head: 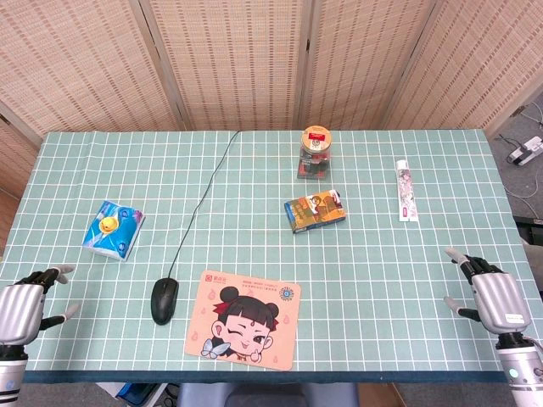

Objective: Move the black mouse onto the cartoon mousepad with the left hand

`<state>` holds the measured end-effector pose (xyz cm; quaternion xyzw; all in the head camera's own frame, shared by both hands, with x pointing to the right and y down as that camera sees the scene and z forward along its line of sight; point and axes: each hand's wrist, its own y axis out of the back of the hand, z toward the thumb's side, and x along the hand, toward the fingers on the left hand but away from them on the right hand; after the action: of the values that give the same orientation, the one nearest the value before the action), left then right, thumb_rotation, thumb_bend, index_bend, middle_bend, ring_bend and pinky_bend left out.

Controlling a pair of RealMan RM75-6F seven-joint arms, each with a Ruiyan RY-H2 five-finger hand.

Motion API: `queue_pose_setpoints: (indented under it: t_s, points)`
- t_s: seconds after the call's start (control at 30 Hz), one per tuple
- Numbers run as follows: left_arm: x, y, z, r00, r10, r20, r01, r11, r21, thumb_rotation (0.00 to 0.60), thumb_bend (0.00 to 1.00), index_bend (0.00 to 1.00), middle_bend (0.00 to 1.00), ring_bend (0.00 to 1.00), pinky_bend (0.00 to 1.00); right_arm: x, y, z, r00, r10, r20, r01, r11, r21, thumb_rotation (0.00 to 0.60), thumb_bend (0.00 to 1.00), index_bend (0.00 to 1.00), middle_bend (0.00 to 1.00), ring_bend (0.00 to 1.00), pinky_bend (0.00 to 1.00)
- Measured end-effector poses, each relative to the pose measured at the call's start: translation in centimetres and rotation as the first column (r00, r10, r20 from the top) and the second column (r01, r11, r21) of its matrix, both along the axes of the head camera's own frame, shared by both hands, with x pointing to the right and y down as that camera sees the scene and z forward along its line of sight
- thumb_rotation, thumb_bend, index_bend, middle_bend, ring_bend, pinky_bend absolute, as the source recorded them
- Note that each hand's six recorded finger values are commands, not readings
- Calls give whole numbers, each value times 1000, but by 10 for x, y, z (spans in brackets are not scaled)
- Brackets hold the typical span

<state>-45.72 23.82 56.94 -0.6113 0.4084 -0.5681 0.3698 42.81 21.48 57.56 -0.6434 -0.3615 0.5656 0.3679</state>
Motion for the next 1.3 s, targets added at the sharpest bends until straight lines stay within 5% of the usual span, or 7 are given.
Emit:
queue_pose_setpoints:
  t_s: [0.5, 0.67, 0.8, 1.03, 1.2, 1.3]
  points:
    - [7, -4, -2, 999, 39, -23, -38, 999, 26, 600, 142, 377, 435, 458, 618, 3, -1, 0, 1000, 10, 9, -10, 1000, -22, 600, 104, 165, 313, 299, 478]
    - [11, -12, -3, 992, 125, -10, -124, 991, 50, 600, 141, 308, 434, 536, 743, 6, -3, -1, 1000, 22, 9, -21, 999, -23, 600, 116, 165, 313, 299, 477]
    - [14, -19, -2, 972, 234, 17, -234, 970, 63, 600, 142, 249, 474, 718, 966, 6, -1, -3, 1000, 20, 11, -20, 1000, -20, 600, 118, 167, 313, 299, 477]
    - [19, -30, 4, 891, 449, 66, -453, 889, 60, 600, 138, 243, 855, 994, 1000, 5, -1, -3, 1000, 21, 7, -21, 1000, -18, 600, 122, 175, 313, 299, 478]
    - [26, -34, 7, 809, 578, 108, -586, 806, 80, 600, 135, 237, 946, 1000, 1000, 5, -2, -2, 1000, 21, 4, -21, 1000, -23, 600, 122, 175, 313, 299, 477]
    - [34, -34, 11, 737, 661, 142, -675, 732, 92, 600, 135, 211, 946, 1000, 1000, 6, -2, -2, 1000, 23, 4, -23, 999, -22, 600, 122, 176, 313, 299, 477]
